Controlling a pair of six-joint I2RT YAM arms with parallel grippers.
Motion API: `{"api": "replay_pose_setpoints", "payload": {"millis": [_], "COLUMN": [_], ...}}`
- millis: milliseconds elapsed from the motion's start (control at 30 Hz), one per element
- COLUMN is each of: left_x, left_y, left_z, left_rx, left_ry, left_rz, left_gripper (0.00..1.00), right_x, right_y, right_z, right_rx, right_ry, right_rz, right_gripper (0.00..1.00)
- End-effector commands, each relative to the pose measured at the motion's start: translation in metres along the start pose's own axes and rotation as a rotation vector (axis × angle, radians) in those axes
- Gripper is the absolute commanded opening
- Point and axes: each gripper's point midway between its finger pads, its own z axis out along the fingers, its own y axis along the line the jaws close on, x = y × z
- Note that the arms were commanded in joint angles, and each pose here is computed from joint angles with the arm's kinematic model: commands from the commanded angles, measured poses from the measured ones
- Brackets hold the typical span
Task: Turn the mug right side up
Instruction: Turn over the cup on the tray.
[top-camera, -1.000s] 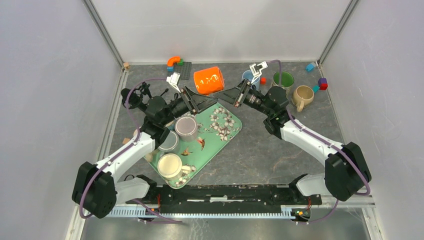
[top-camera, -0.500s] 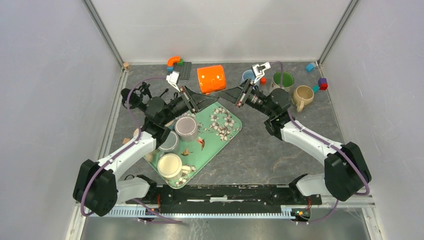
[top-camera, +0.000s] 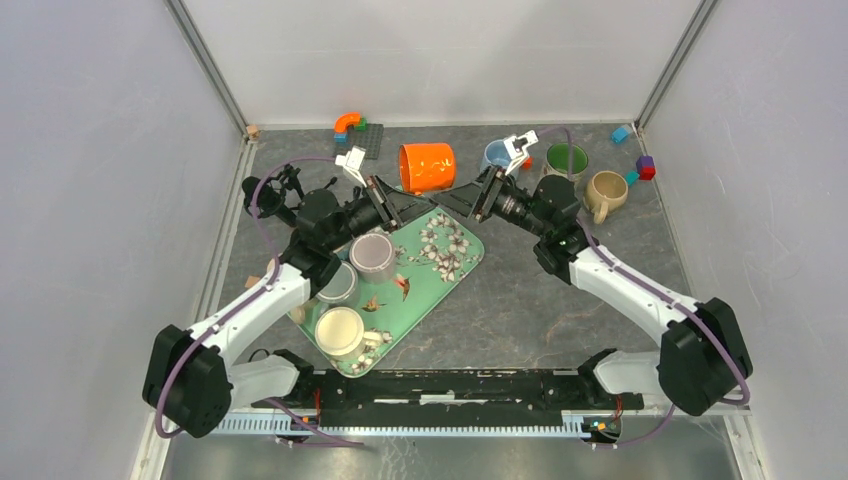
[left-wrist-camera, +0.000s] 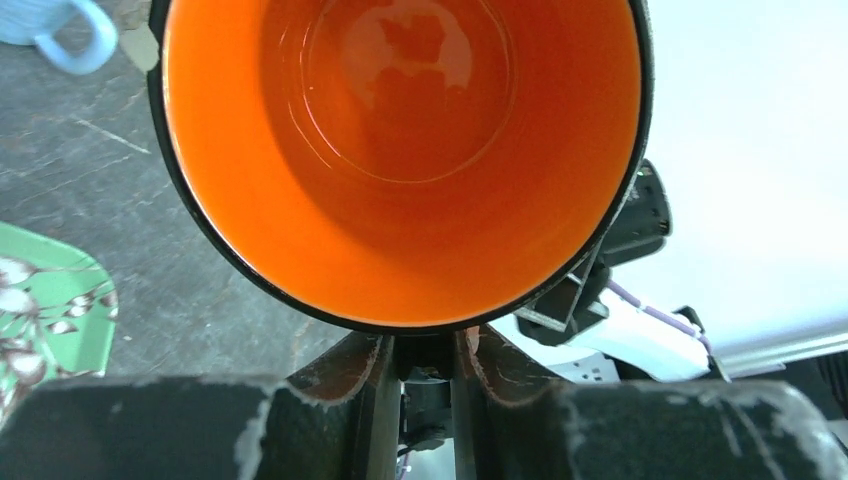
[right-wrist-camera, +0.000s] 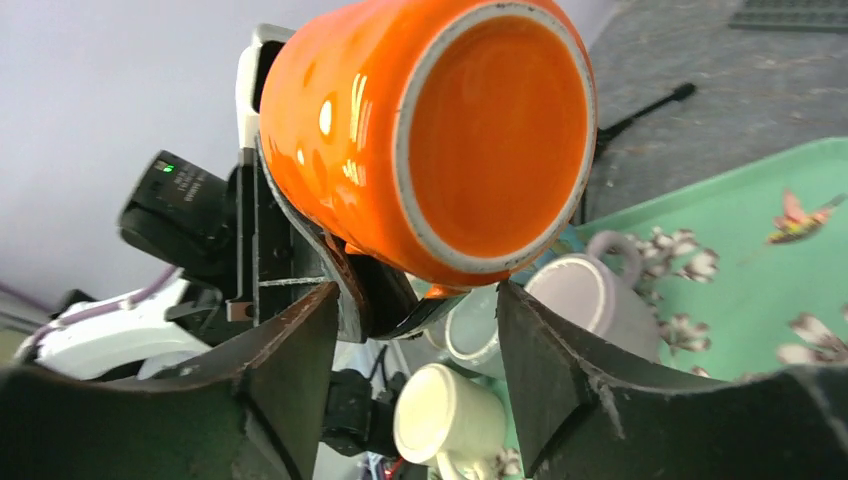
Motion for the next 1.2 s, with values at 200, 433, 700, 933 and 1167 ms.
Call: {"api": "replay_pose_setpoints", "payload": {"millis": [200, 433, 700, 933, 1167], "left_x": [-0.011, -0.001, -0.009, -0.023, -0.040], "left_y": [-0.011, 0.026, 0.084, 0.131, 0.178], "left_z": [0.024, 0.051, 0.085, 0.118, 0.149], "left_rx": [-0.027, -0.241, -0.505, -0.653, -0.786], "left_ry": [-0.032, 0.017, 0.071, 0.093, 0.088], "left_rz": [0.149, 0.258, 0.382, 0.469, 0.547], "left_gripper": [0.02, 0.02, 0.02, 0.02, 0.02], "right_x": [-0.018, -0.041, -0.060, -0.071, -0.072], "right_y": [-0.046, -0.057, -0.049, -0.033, -0.025], "right_z": [-0.043, -0.092, -0.128, -0.149, -0.161], "right_rx": [0.380, 0.602, 0.708, 0.732, 0.745], "right_ry": [-0.041, -0.112, -0.171, -0.201, -0.201], "right_rz": [-0.302, -0.442, -0.544, -0.604, -0.623], "right_gripper": [0.85, 0.98, 0.98, 0.98, 0.98]}}
